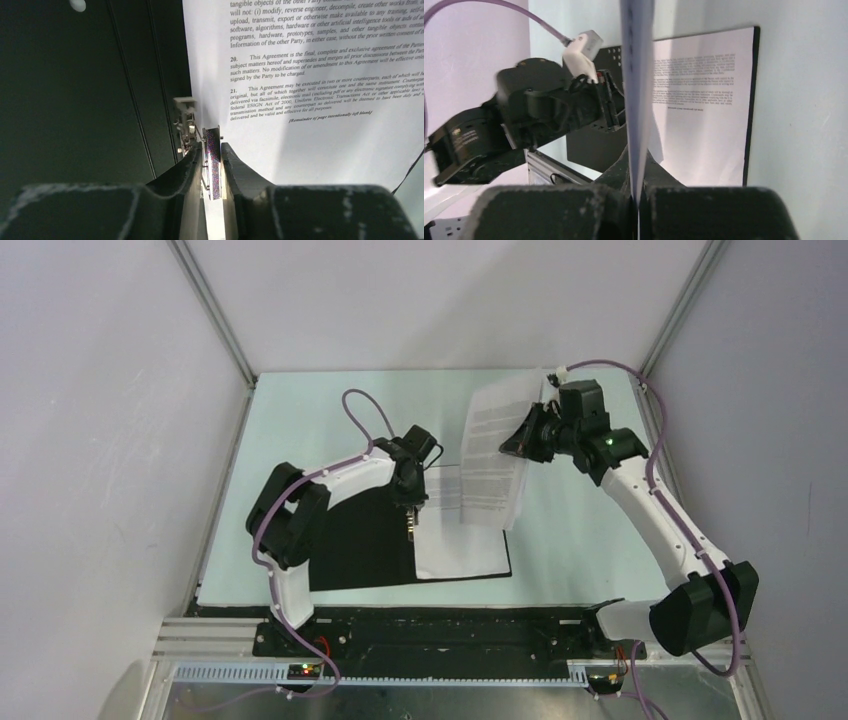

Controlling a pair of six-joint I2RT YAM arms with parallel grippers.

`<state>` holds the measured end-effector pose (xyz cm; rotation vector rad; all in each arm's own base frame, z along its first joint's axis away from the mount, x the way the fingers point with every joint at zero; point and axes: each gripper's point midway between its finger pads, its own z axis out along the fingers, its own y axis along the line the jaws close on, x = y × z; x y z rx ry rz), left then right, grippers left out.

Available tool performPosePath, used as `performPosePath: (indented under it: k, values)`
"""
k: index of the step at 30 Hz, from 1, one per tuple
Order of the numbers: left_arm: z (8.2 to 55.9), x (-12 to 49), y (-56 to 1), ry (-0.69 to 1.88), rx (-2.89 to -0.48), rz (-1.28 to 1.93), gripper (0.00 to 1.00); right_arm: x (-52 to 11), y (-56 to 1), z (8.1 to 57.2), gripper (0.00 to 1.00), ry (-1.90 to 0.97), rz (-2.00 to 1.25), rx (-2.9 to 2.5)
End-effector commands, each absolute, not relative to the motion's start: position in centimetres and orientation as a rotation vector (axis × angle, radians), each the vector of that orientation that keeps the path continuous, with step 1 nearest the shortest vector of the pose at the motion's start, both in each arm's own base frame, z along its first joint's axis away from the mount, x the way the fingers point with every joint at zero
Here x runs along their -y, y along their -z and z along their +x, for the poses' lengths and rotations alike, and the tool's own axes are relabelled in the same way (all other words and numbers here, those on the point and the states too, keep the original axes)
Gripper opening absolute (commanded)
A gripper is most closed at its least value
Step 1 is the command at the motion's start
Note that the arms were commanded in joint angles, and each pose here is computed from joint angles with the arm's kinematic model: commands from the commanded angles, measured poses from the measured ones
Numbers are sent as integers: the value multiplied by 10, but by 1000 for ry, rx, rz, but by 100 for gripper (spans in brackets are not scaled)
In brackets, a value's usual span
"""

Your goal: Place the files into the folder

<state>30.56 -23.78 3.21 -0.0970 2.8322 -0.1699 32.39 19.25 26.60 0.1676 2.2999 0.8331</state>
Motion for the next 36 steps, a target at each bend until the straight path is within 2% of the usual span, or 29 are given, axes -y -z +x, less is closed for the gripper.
performPosePath:
  k: [1,5,9,15,21,25,31,36]
  values:
    - [301,242,-50,234,-2818,-38,9,-189,-234,324,0,-983,261,-2306]
    - [302,244,-50,239,-2822,-27,10,-168,-122,307,0,-808,366,-2538]
    - [302,243,-48,231,-2824,-26,11,-151,-68,298,0,-562,381,-2632]
    - [306,242,-58,230,-2791,-13,26,-139,-54,296,0,-367,344,-2643]
    - [311,246,-85,288,-2726,25,48,-134,-47,300,0,-276,301,-2650]
    - [302,234,-105,295,-2671,15,55,-145,-55,306,0,-272,227,-2637]
    - [286,210,-91,263,-2696,-89,50,-178,-64,305,0,-319,86,-2641]
    - [323,198,-95,284,-2673,-162,39,-189,-62,306,0,-334,21,-2647]
